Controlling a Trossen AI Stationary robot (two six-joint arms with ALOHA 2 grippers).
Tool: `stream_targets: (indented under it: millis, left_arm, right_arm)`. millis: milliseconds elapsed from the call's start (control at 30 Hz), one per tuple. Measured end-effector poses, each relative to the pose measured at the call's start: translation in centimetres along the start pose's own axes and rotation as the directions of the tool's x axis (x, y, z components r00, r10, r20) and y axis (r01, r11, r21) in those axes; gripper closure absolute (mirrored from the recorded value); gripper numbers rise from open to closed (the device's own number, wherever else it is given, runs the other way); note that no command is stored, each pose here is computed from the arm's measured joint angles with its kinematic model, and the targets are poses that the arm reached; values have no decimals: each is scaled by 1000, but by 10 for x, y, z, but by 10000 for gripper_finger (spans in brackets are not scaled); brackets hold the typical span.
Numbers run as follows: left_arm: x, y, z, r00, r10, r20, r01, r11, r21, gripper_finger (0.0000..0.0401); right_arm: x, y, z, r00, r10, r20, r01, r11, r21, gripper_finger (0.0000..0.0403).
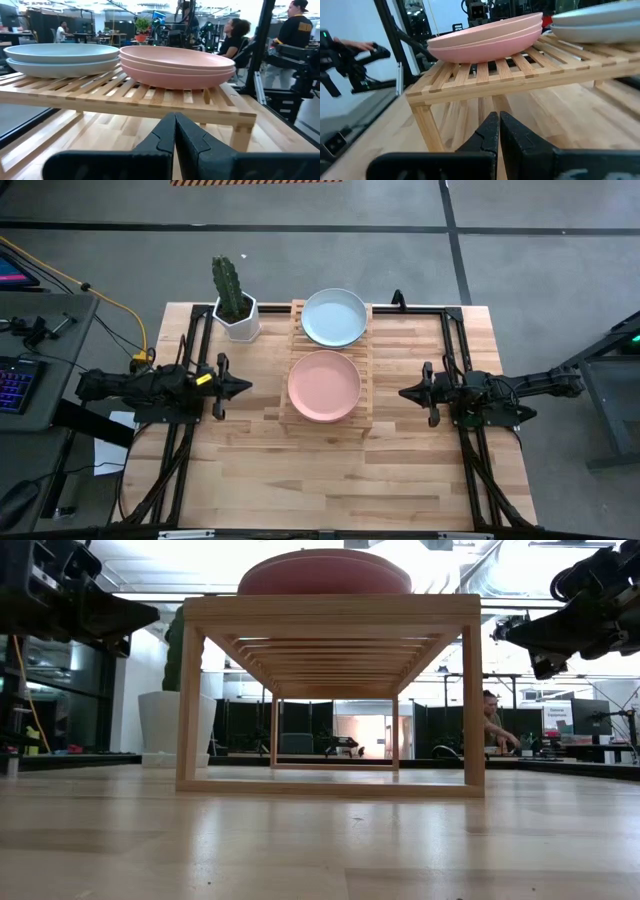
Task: Place and stack plates onto a shelf
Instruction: Return to Home Position
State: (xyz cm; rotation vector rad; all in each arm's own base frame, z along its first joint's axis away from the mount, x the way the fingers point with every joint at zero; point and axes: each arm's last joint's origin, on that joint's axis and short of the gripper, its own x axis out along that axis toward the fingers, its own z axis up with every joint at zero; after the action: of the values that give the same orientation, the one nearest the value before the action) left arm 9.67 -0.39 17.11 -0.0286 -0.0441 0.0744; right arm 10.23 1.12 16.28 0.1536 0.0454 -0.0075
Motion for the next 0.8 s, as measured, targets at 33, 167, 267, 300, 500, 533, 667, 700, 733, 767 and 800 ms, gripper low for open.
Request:
stream_targets:
  millis: [33, 167, 267, 300, 500, 533, 667, 700, 733, 767, 800]
  left_arm:
    - [0, 1, 0, 1000, 5, -1, -5, 1000, 1, 401]
    - [0, 4, 0, 1000, 23, -3, -23, 1000, 2, 401]
    - [0, 4, 0, 1000, 23, -3, -23, 1000, 3, 401]
    - [0, 4, 0, 1000, 23, -3, -23, 1000, 3, 401]
    - [0, 4, 0, 1000, 23, -3, -23, 1000, 3, 401]
    - [0, 4, 0, 1000, 23, -3, -23, 1000, 3, 401]
    - [0, 4, 0, 1000, 23, -3, -23, 1000, 3, 401]
    - [0, 4, 0, 1000, 22, -3, -22, 1000, 3, 401]
    - [0, 4, -1, 1000, 20, -4, -20, 1000, 2, 401]
    - [0, 3, -1, 1000, 17, -4, -17, 1000, 2, 401]
    - [0, 3, -1, 1000, 14, -4, -14, 1000, 2, 401]
  right_arm:
    - [0, 0, 0, 1000, 0, 0, 0, 1000, 17, 403]
    - [0, 0, 0, 1000, 0, 0, 0, 997, 78, 403]
    - [0, 0, 0, 1000, 0, 0, 0, 993, 115, 403]
    - [0, 0, 0, 1000, 0, 0, 0, 992, 127, 403]
    - [0, 0, 0, 1000, 0, 0, 0, 992, 129, 403]
    - [0, 0, 0, 1000, 0, 0, 0, 992, 129, 403]
    - [-2, 0, 3, 999, 2, 39, -8, 991, 134, 403]
    - [-4, -1, 4, 998, 1, 56, -9, 991, 136, 403]
    - [-5, -1, 6, 997, -2, 74, -9, 990, 138, 403]
    - [-6, -2, 7, 996, -8, 91, -5, 990, 141, 403]
    - [-6, -3, 8, 994, -17, 104, 2, 990, 143, 403]
